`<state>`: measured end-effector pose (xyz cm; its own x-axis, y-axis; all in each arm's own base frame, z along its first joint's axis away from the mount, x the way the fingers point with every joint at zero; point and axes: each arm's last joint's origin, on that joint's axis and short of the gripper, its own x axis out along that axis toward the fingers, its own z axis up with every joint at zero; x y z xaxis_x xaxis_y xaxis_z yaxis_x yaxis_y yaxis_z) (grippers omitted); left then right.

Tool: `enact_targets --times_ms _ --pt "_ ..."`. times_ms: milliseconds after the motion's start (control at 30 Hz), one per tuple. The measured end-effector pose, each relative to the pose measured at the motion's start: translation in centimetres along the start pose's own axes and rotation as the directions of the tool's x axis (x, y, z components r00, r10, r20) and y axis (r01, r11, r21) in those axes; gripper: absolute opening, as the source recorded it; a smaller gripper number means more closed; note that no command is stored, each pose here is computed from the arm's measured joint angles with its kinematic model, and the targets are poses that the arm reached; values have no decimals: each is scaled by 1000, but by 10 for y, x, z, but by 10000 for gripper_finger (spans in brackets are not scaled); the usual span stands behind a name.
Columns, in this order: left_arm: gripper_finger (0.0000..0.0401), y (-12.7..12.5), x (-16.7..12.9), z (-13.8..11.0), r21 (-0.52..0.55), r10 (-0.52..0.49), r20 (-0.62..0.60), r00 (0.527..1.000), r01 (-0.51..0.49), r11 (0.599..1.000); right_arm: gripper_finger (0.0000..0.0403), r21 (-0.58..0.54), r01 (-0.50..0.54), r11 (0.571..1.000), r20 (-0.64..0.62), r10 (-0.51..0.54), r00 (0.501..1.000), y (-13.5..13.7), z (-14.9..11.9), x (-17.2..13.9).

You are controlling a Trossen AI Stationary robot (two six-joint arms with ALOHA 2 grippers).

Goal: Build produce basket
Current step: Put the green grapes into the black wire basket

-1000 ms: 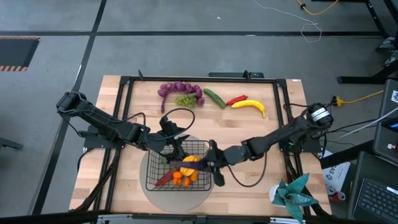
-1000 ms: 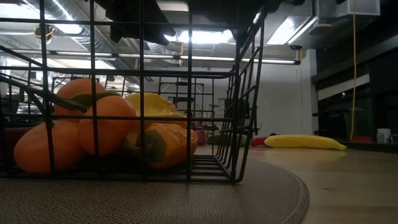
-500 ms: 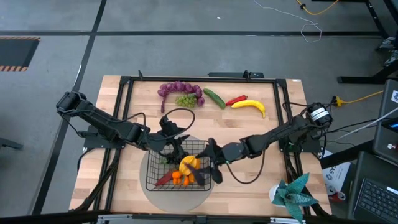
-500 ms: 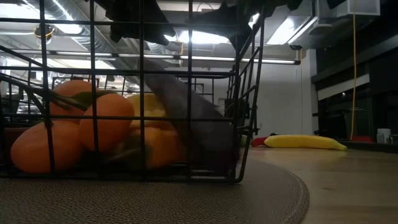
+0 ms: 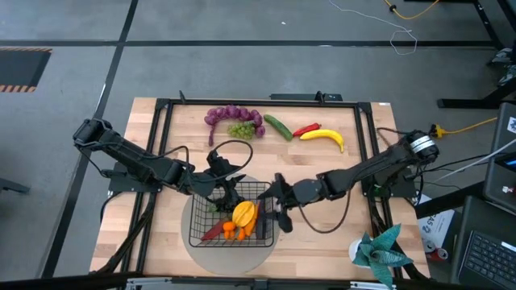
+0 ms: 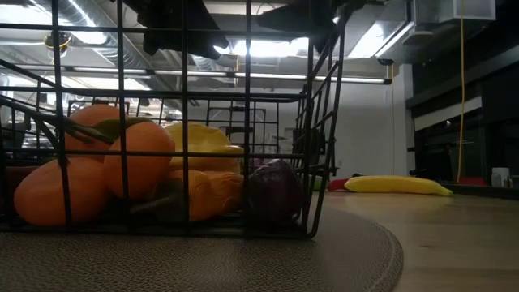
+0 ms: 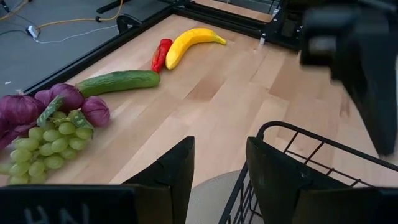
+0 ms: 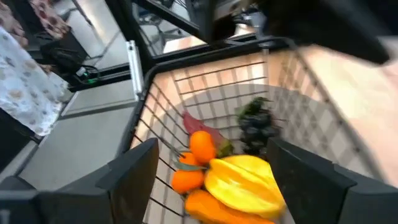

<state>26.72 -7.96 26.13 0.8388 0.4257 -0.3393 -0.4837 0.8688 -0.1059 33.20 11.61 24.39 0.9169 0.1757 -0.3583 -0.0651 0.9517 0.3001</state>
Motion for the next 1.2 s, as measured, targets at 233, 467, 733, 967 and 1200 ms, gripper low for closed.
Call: enact_targets --times_ms 233,467,733,967,1200 --pt "140 0 0 0 2 1 -2 1000 -1 1000 302 33 80 996 -54 -78 996 -12 21 -40" --pt "140 0 0 -1 4 2 -4 1000 -2 1000 302 57 212 975 -6 -212 977 -18 39 -84" --pt "140 -1 0 -1 15 -27 -22 999 27 1000 302 83 287 954 4 -288 958 -21 45 -114" --pt "140 16 4 17 -55 37 3 999 -37 998 302 105 312 944 -50 -308 950 -23 40 -117" --pt "140 75 22 43 -142 152 -142 978 -172 975 302 88 331 940 -88 -323 942 -25 36 -118"
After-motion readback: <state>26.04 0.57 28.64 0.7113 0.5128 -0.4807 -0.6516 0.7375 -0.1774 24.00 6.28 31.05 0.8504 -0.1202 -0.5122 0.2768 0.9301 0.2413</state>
